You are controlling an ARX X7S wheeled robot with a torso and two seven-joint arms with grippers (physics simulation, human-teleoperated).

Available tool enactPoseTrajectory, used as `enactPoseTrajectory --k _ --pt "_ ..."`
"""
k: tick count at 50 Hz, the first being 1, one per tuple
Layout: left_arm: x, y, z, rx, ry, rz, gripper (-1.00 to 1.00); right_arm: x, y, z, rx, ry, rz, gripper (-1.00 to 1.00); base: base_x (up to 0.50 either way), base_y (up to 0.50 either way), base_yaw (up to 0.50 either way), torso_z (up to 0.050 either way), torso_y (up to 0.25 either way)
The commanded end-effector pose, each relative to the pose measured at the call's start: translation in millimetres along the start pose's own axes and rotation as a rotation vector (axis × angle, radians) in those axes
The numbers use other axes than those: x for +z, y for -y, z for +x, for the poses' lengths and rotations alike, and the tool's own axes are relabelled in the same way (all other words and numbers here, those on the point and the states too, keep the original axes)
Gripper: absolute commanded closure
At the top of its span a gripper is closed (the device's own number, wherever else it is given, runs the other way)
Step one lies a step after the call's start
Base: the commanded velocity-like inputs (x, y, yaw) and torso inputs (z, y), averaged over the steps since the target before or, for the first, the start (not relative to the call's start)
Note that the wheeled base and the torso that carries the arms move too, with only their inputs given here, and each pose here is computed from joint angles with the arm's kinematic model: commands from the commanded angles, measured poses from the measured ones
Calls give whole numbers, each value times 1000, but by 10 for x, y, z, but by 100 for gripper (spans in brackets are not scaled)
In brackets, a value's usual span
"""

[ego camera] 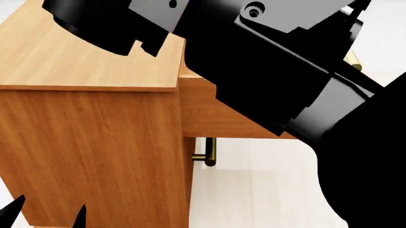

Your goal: Put the bowl on top of the cabinet.

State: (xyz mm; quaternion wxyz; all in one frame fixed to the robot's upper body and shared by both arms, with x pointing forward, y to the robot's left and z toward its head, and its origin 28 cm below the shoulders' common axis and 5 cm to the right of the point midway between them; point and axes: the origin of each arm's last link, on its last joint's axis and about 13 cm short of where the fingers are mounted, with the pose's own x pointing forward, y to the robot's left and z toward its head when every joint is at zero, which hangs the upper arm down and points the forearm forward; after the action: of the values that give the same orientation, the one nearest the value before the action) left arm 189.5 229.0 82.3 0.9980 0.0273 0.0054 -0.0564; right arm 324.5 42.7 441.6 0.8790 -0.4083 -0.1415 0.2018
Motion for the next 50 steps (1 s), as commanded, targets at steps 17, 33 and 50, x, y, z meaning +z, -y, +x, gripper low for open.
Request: enactPoseTrajectory --k 17,33,50 --pt "25 -9 -31 -9 10 -2 -100 -265 -340 62 206 -57 -93 100 0 0 0 0 0" --pt "38 -5 -50 -12 14 -2 -100 -343 -417 56 279 -108 -110 100 0 0 0 0 1" --pt "66 -18 -68 -11 26 -9 -100 -513 -562 61 377 -188 -186 100 0 0 0 0 1"
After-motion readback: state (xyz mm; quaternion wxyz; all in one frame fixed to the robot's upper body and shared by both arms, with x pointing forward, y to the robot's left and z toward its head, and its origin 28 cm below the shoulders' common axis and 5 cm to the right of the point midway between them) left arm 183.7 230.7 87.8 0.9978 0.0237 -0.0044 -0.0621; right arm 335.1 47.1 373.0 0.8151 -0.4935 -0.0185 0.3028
